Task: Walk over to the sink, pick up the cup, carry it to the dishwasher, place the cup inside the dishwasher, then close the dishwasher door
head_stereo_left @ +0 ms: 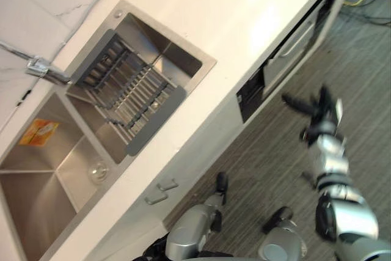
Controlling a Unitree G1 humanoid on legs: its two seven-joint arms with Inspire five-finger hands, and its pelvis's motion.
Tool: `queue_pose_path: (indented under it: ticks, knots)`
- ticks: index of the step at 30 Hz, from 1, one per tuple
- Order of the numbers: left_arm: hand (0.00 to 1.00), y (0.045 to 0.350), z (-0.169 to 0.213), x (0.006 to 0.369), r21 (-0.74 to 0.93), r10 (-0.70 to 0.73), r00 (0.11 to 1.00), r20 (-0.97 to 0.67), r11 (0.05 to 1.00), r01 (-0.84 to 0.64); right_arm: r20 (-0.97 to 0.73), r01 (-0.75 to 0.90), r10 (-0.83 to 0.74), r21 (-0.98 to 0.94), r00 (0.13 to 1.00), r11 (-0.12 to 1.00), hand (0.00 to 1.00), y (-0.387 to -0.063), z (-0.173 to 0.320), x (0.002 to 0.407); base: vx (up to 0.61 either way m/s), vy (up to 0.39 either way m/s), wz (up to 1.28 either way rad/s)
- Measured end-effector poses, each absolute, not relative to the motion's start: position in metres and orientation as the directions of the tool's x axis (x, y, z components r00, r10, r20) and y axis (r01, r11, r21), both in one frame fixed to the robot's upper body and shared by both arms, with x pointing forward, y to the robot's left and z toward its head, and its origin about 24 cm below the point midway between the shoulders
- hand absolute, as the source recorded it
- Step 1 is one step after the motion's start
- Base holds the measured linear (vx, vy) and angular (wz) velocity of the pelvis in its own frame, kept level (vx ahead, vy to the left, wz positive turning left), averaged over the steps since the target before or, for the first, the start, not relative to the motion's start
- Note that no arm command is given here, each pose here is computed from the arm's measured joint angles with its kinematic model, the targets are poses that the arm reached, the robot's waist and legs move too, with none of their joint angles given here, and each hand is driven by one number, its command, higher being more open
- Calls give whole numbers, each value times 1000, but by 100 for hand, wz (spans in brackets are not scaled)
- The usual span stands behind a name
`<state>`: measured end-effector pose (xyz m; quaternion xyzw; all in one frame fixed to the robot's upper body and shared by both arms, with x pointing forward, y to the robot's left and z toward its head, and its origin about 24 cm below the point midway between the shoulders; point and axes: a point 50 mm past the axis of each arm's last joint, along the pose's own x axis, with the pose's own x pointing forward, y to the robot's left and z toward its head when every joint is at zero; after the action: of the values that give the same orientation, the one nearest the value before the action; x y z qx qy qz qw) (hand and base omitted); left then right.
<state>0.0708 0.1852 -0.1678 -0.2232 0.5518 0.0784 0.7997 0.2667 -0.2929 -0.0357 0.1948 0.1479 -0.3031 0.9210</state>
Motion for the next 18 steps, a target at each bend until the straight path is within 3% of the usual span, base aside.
queue_pose_path:
  ticks: [3,8,11,14,18]
  knots:
    - [100,203,-167,65,-218,-68,362,-930,894,-392,-649,759,-480,244,591,604,100,-272,-107,190,-11,-64,-28]
    - [100,218,-167,57,-167,-37,307,-951,897,-410,-791,820,-464,81,398,566,100,-255,-146,112,-71,-30,-22]
    - [100,225,-167,52,-152,-30,274,-961,886,-437,-818,811,-457,19,349,585,100,-247,-153,93,-75,-4,5]
    - [100,232,-166,45,-135,-18,249,-968,876,-463,-831,805,-438,20,344,593,100,-235,-157,88,-30,14,17]
    - [100,238,-166,27,-116,-3,217,-976,853,-509,-871,727,-335,36,358,685,100,-226,-163,73,132,54,27]
